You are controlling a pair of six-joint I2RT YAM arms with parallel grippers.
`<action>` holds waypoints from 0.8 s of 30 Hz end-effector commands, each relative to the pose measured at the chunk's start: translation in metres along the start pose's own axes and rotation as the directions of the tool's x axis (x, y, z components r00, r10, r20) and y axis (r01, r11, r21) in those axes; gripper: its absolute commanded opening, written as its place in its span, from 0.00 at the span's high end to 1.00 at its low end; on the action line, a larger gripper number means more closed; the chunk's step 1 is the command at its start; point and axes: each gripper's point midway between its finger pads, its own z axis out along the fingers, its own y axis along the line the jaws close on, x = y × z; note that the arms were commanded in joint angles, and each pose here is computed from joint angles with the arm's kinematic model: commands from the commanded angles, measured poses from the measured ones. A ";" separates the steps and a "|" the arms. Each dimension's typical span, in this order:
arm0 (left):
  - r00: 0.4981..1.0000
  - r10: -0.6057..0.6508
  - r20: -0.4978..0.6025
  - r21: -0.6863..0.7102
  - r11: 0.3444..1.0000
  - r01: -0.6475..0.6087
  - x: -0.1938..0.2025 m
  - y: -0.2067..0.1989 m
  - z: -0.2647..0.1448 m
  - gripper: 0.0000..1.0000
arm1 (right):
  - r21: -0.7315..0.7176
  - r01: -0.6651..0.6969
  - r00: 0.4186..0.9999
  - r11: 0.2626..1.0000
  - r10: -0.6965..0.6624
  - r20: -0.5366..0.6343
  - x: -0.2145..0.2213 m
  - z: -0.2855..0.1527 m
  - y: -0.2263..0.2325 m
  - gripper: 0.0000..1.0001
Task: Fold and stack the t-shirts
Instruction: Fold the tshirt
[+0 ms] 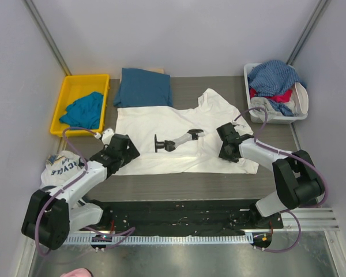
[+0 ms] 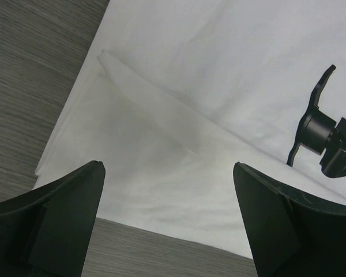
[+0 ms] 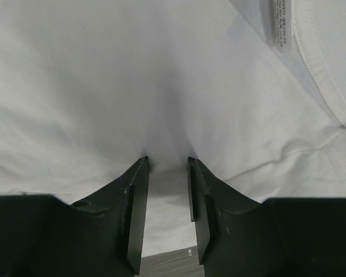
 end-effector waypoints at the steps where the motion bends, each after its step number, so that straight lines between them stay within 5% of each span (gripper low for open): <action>1: 0.999 -0.001 0.045 0.041 0.999 -0.001 -0.007 -0.010 0.007 0.00 | 0.134 0.071 0.994 0.988 -0.059 -0.091 0.028 0.004 -0.034 0.61; 24: 1.000 -0.003 0.027 -0.245 0.969 0.010 0.008 0.049 0.027 0.00 | 0.258 0.064 0.994 0.964 -0.037 -0.107 0.028 0.009 -0.049 0.63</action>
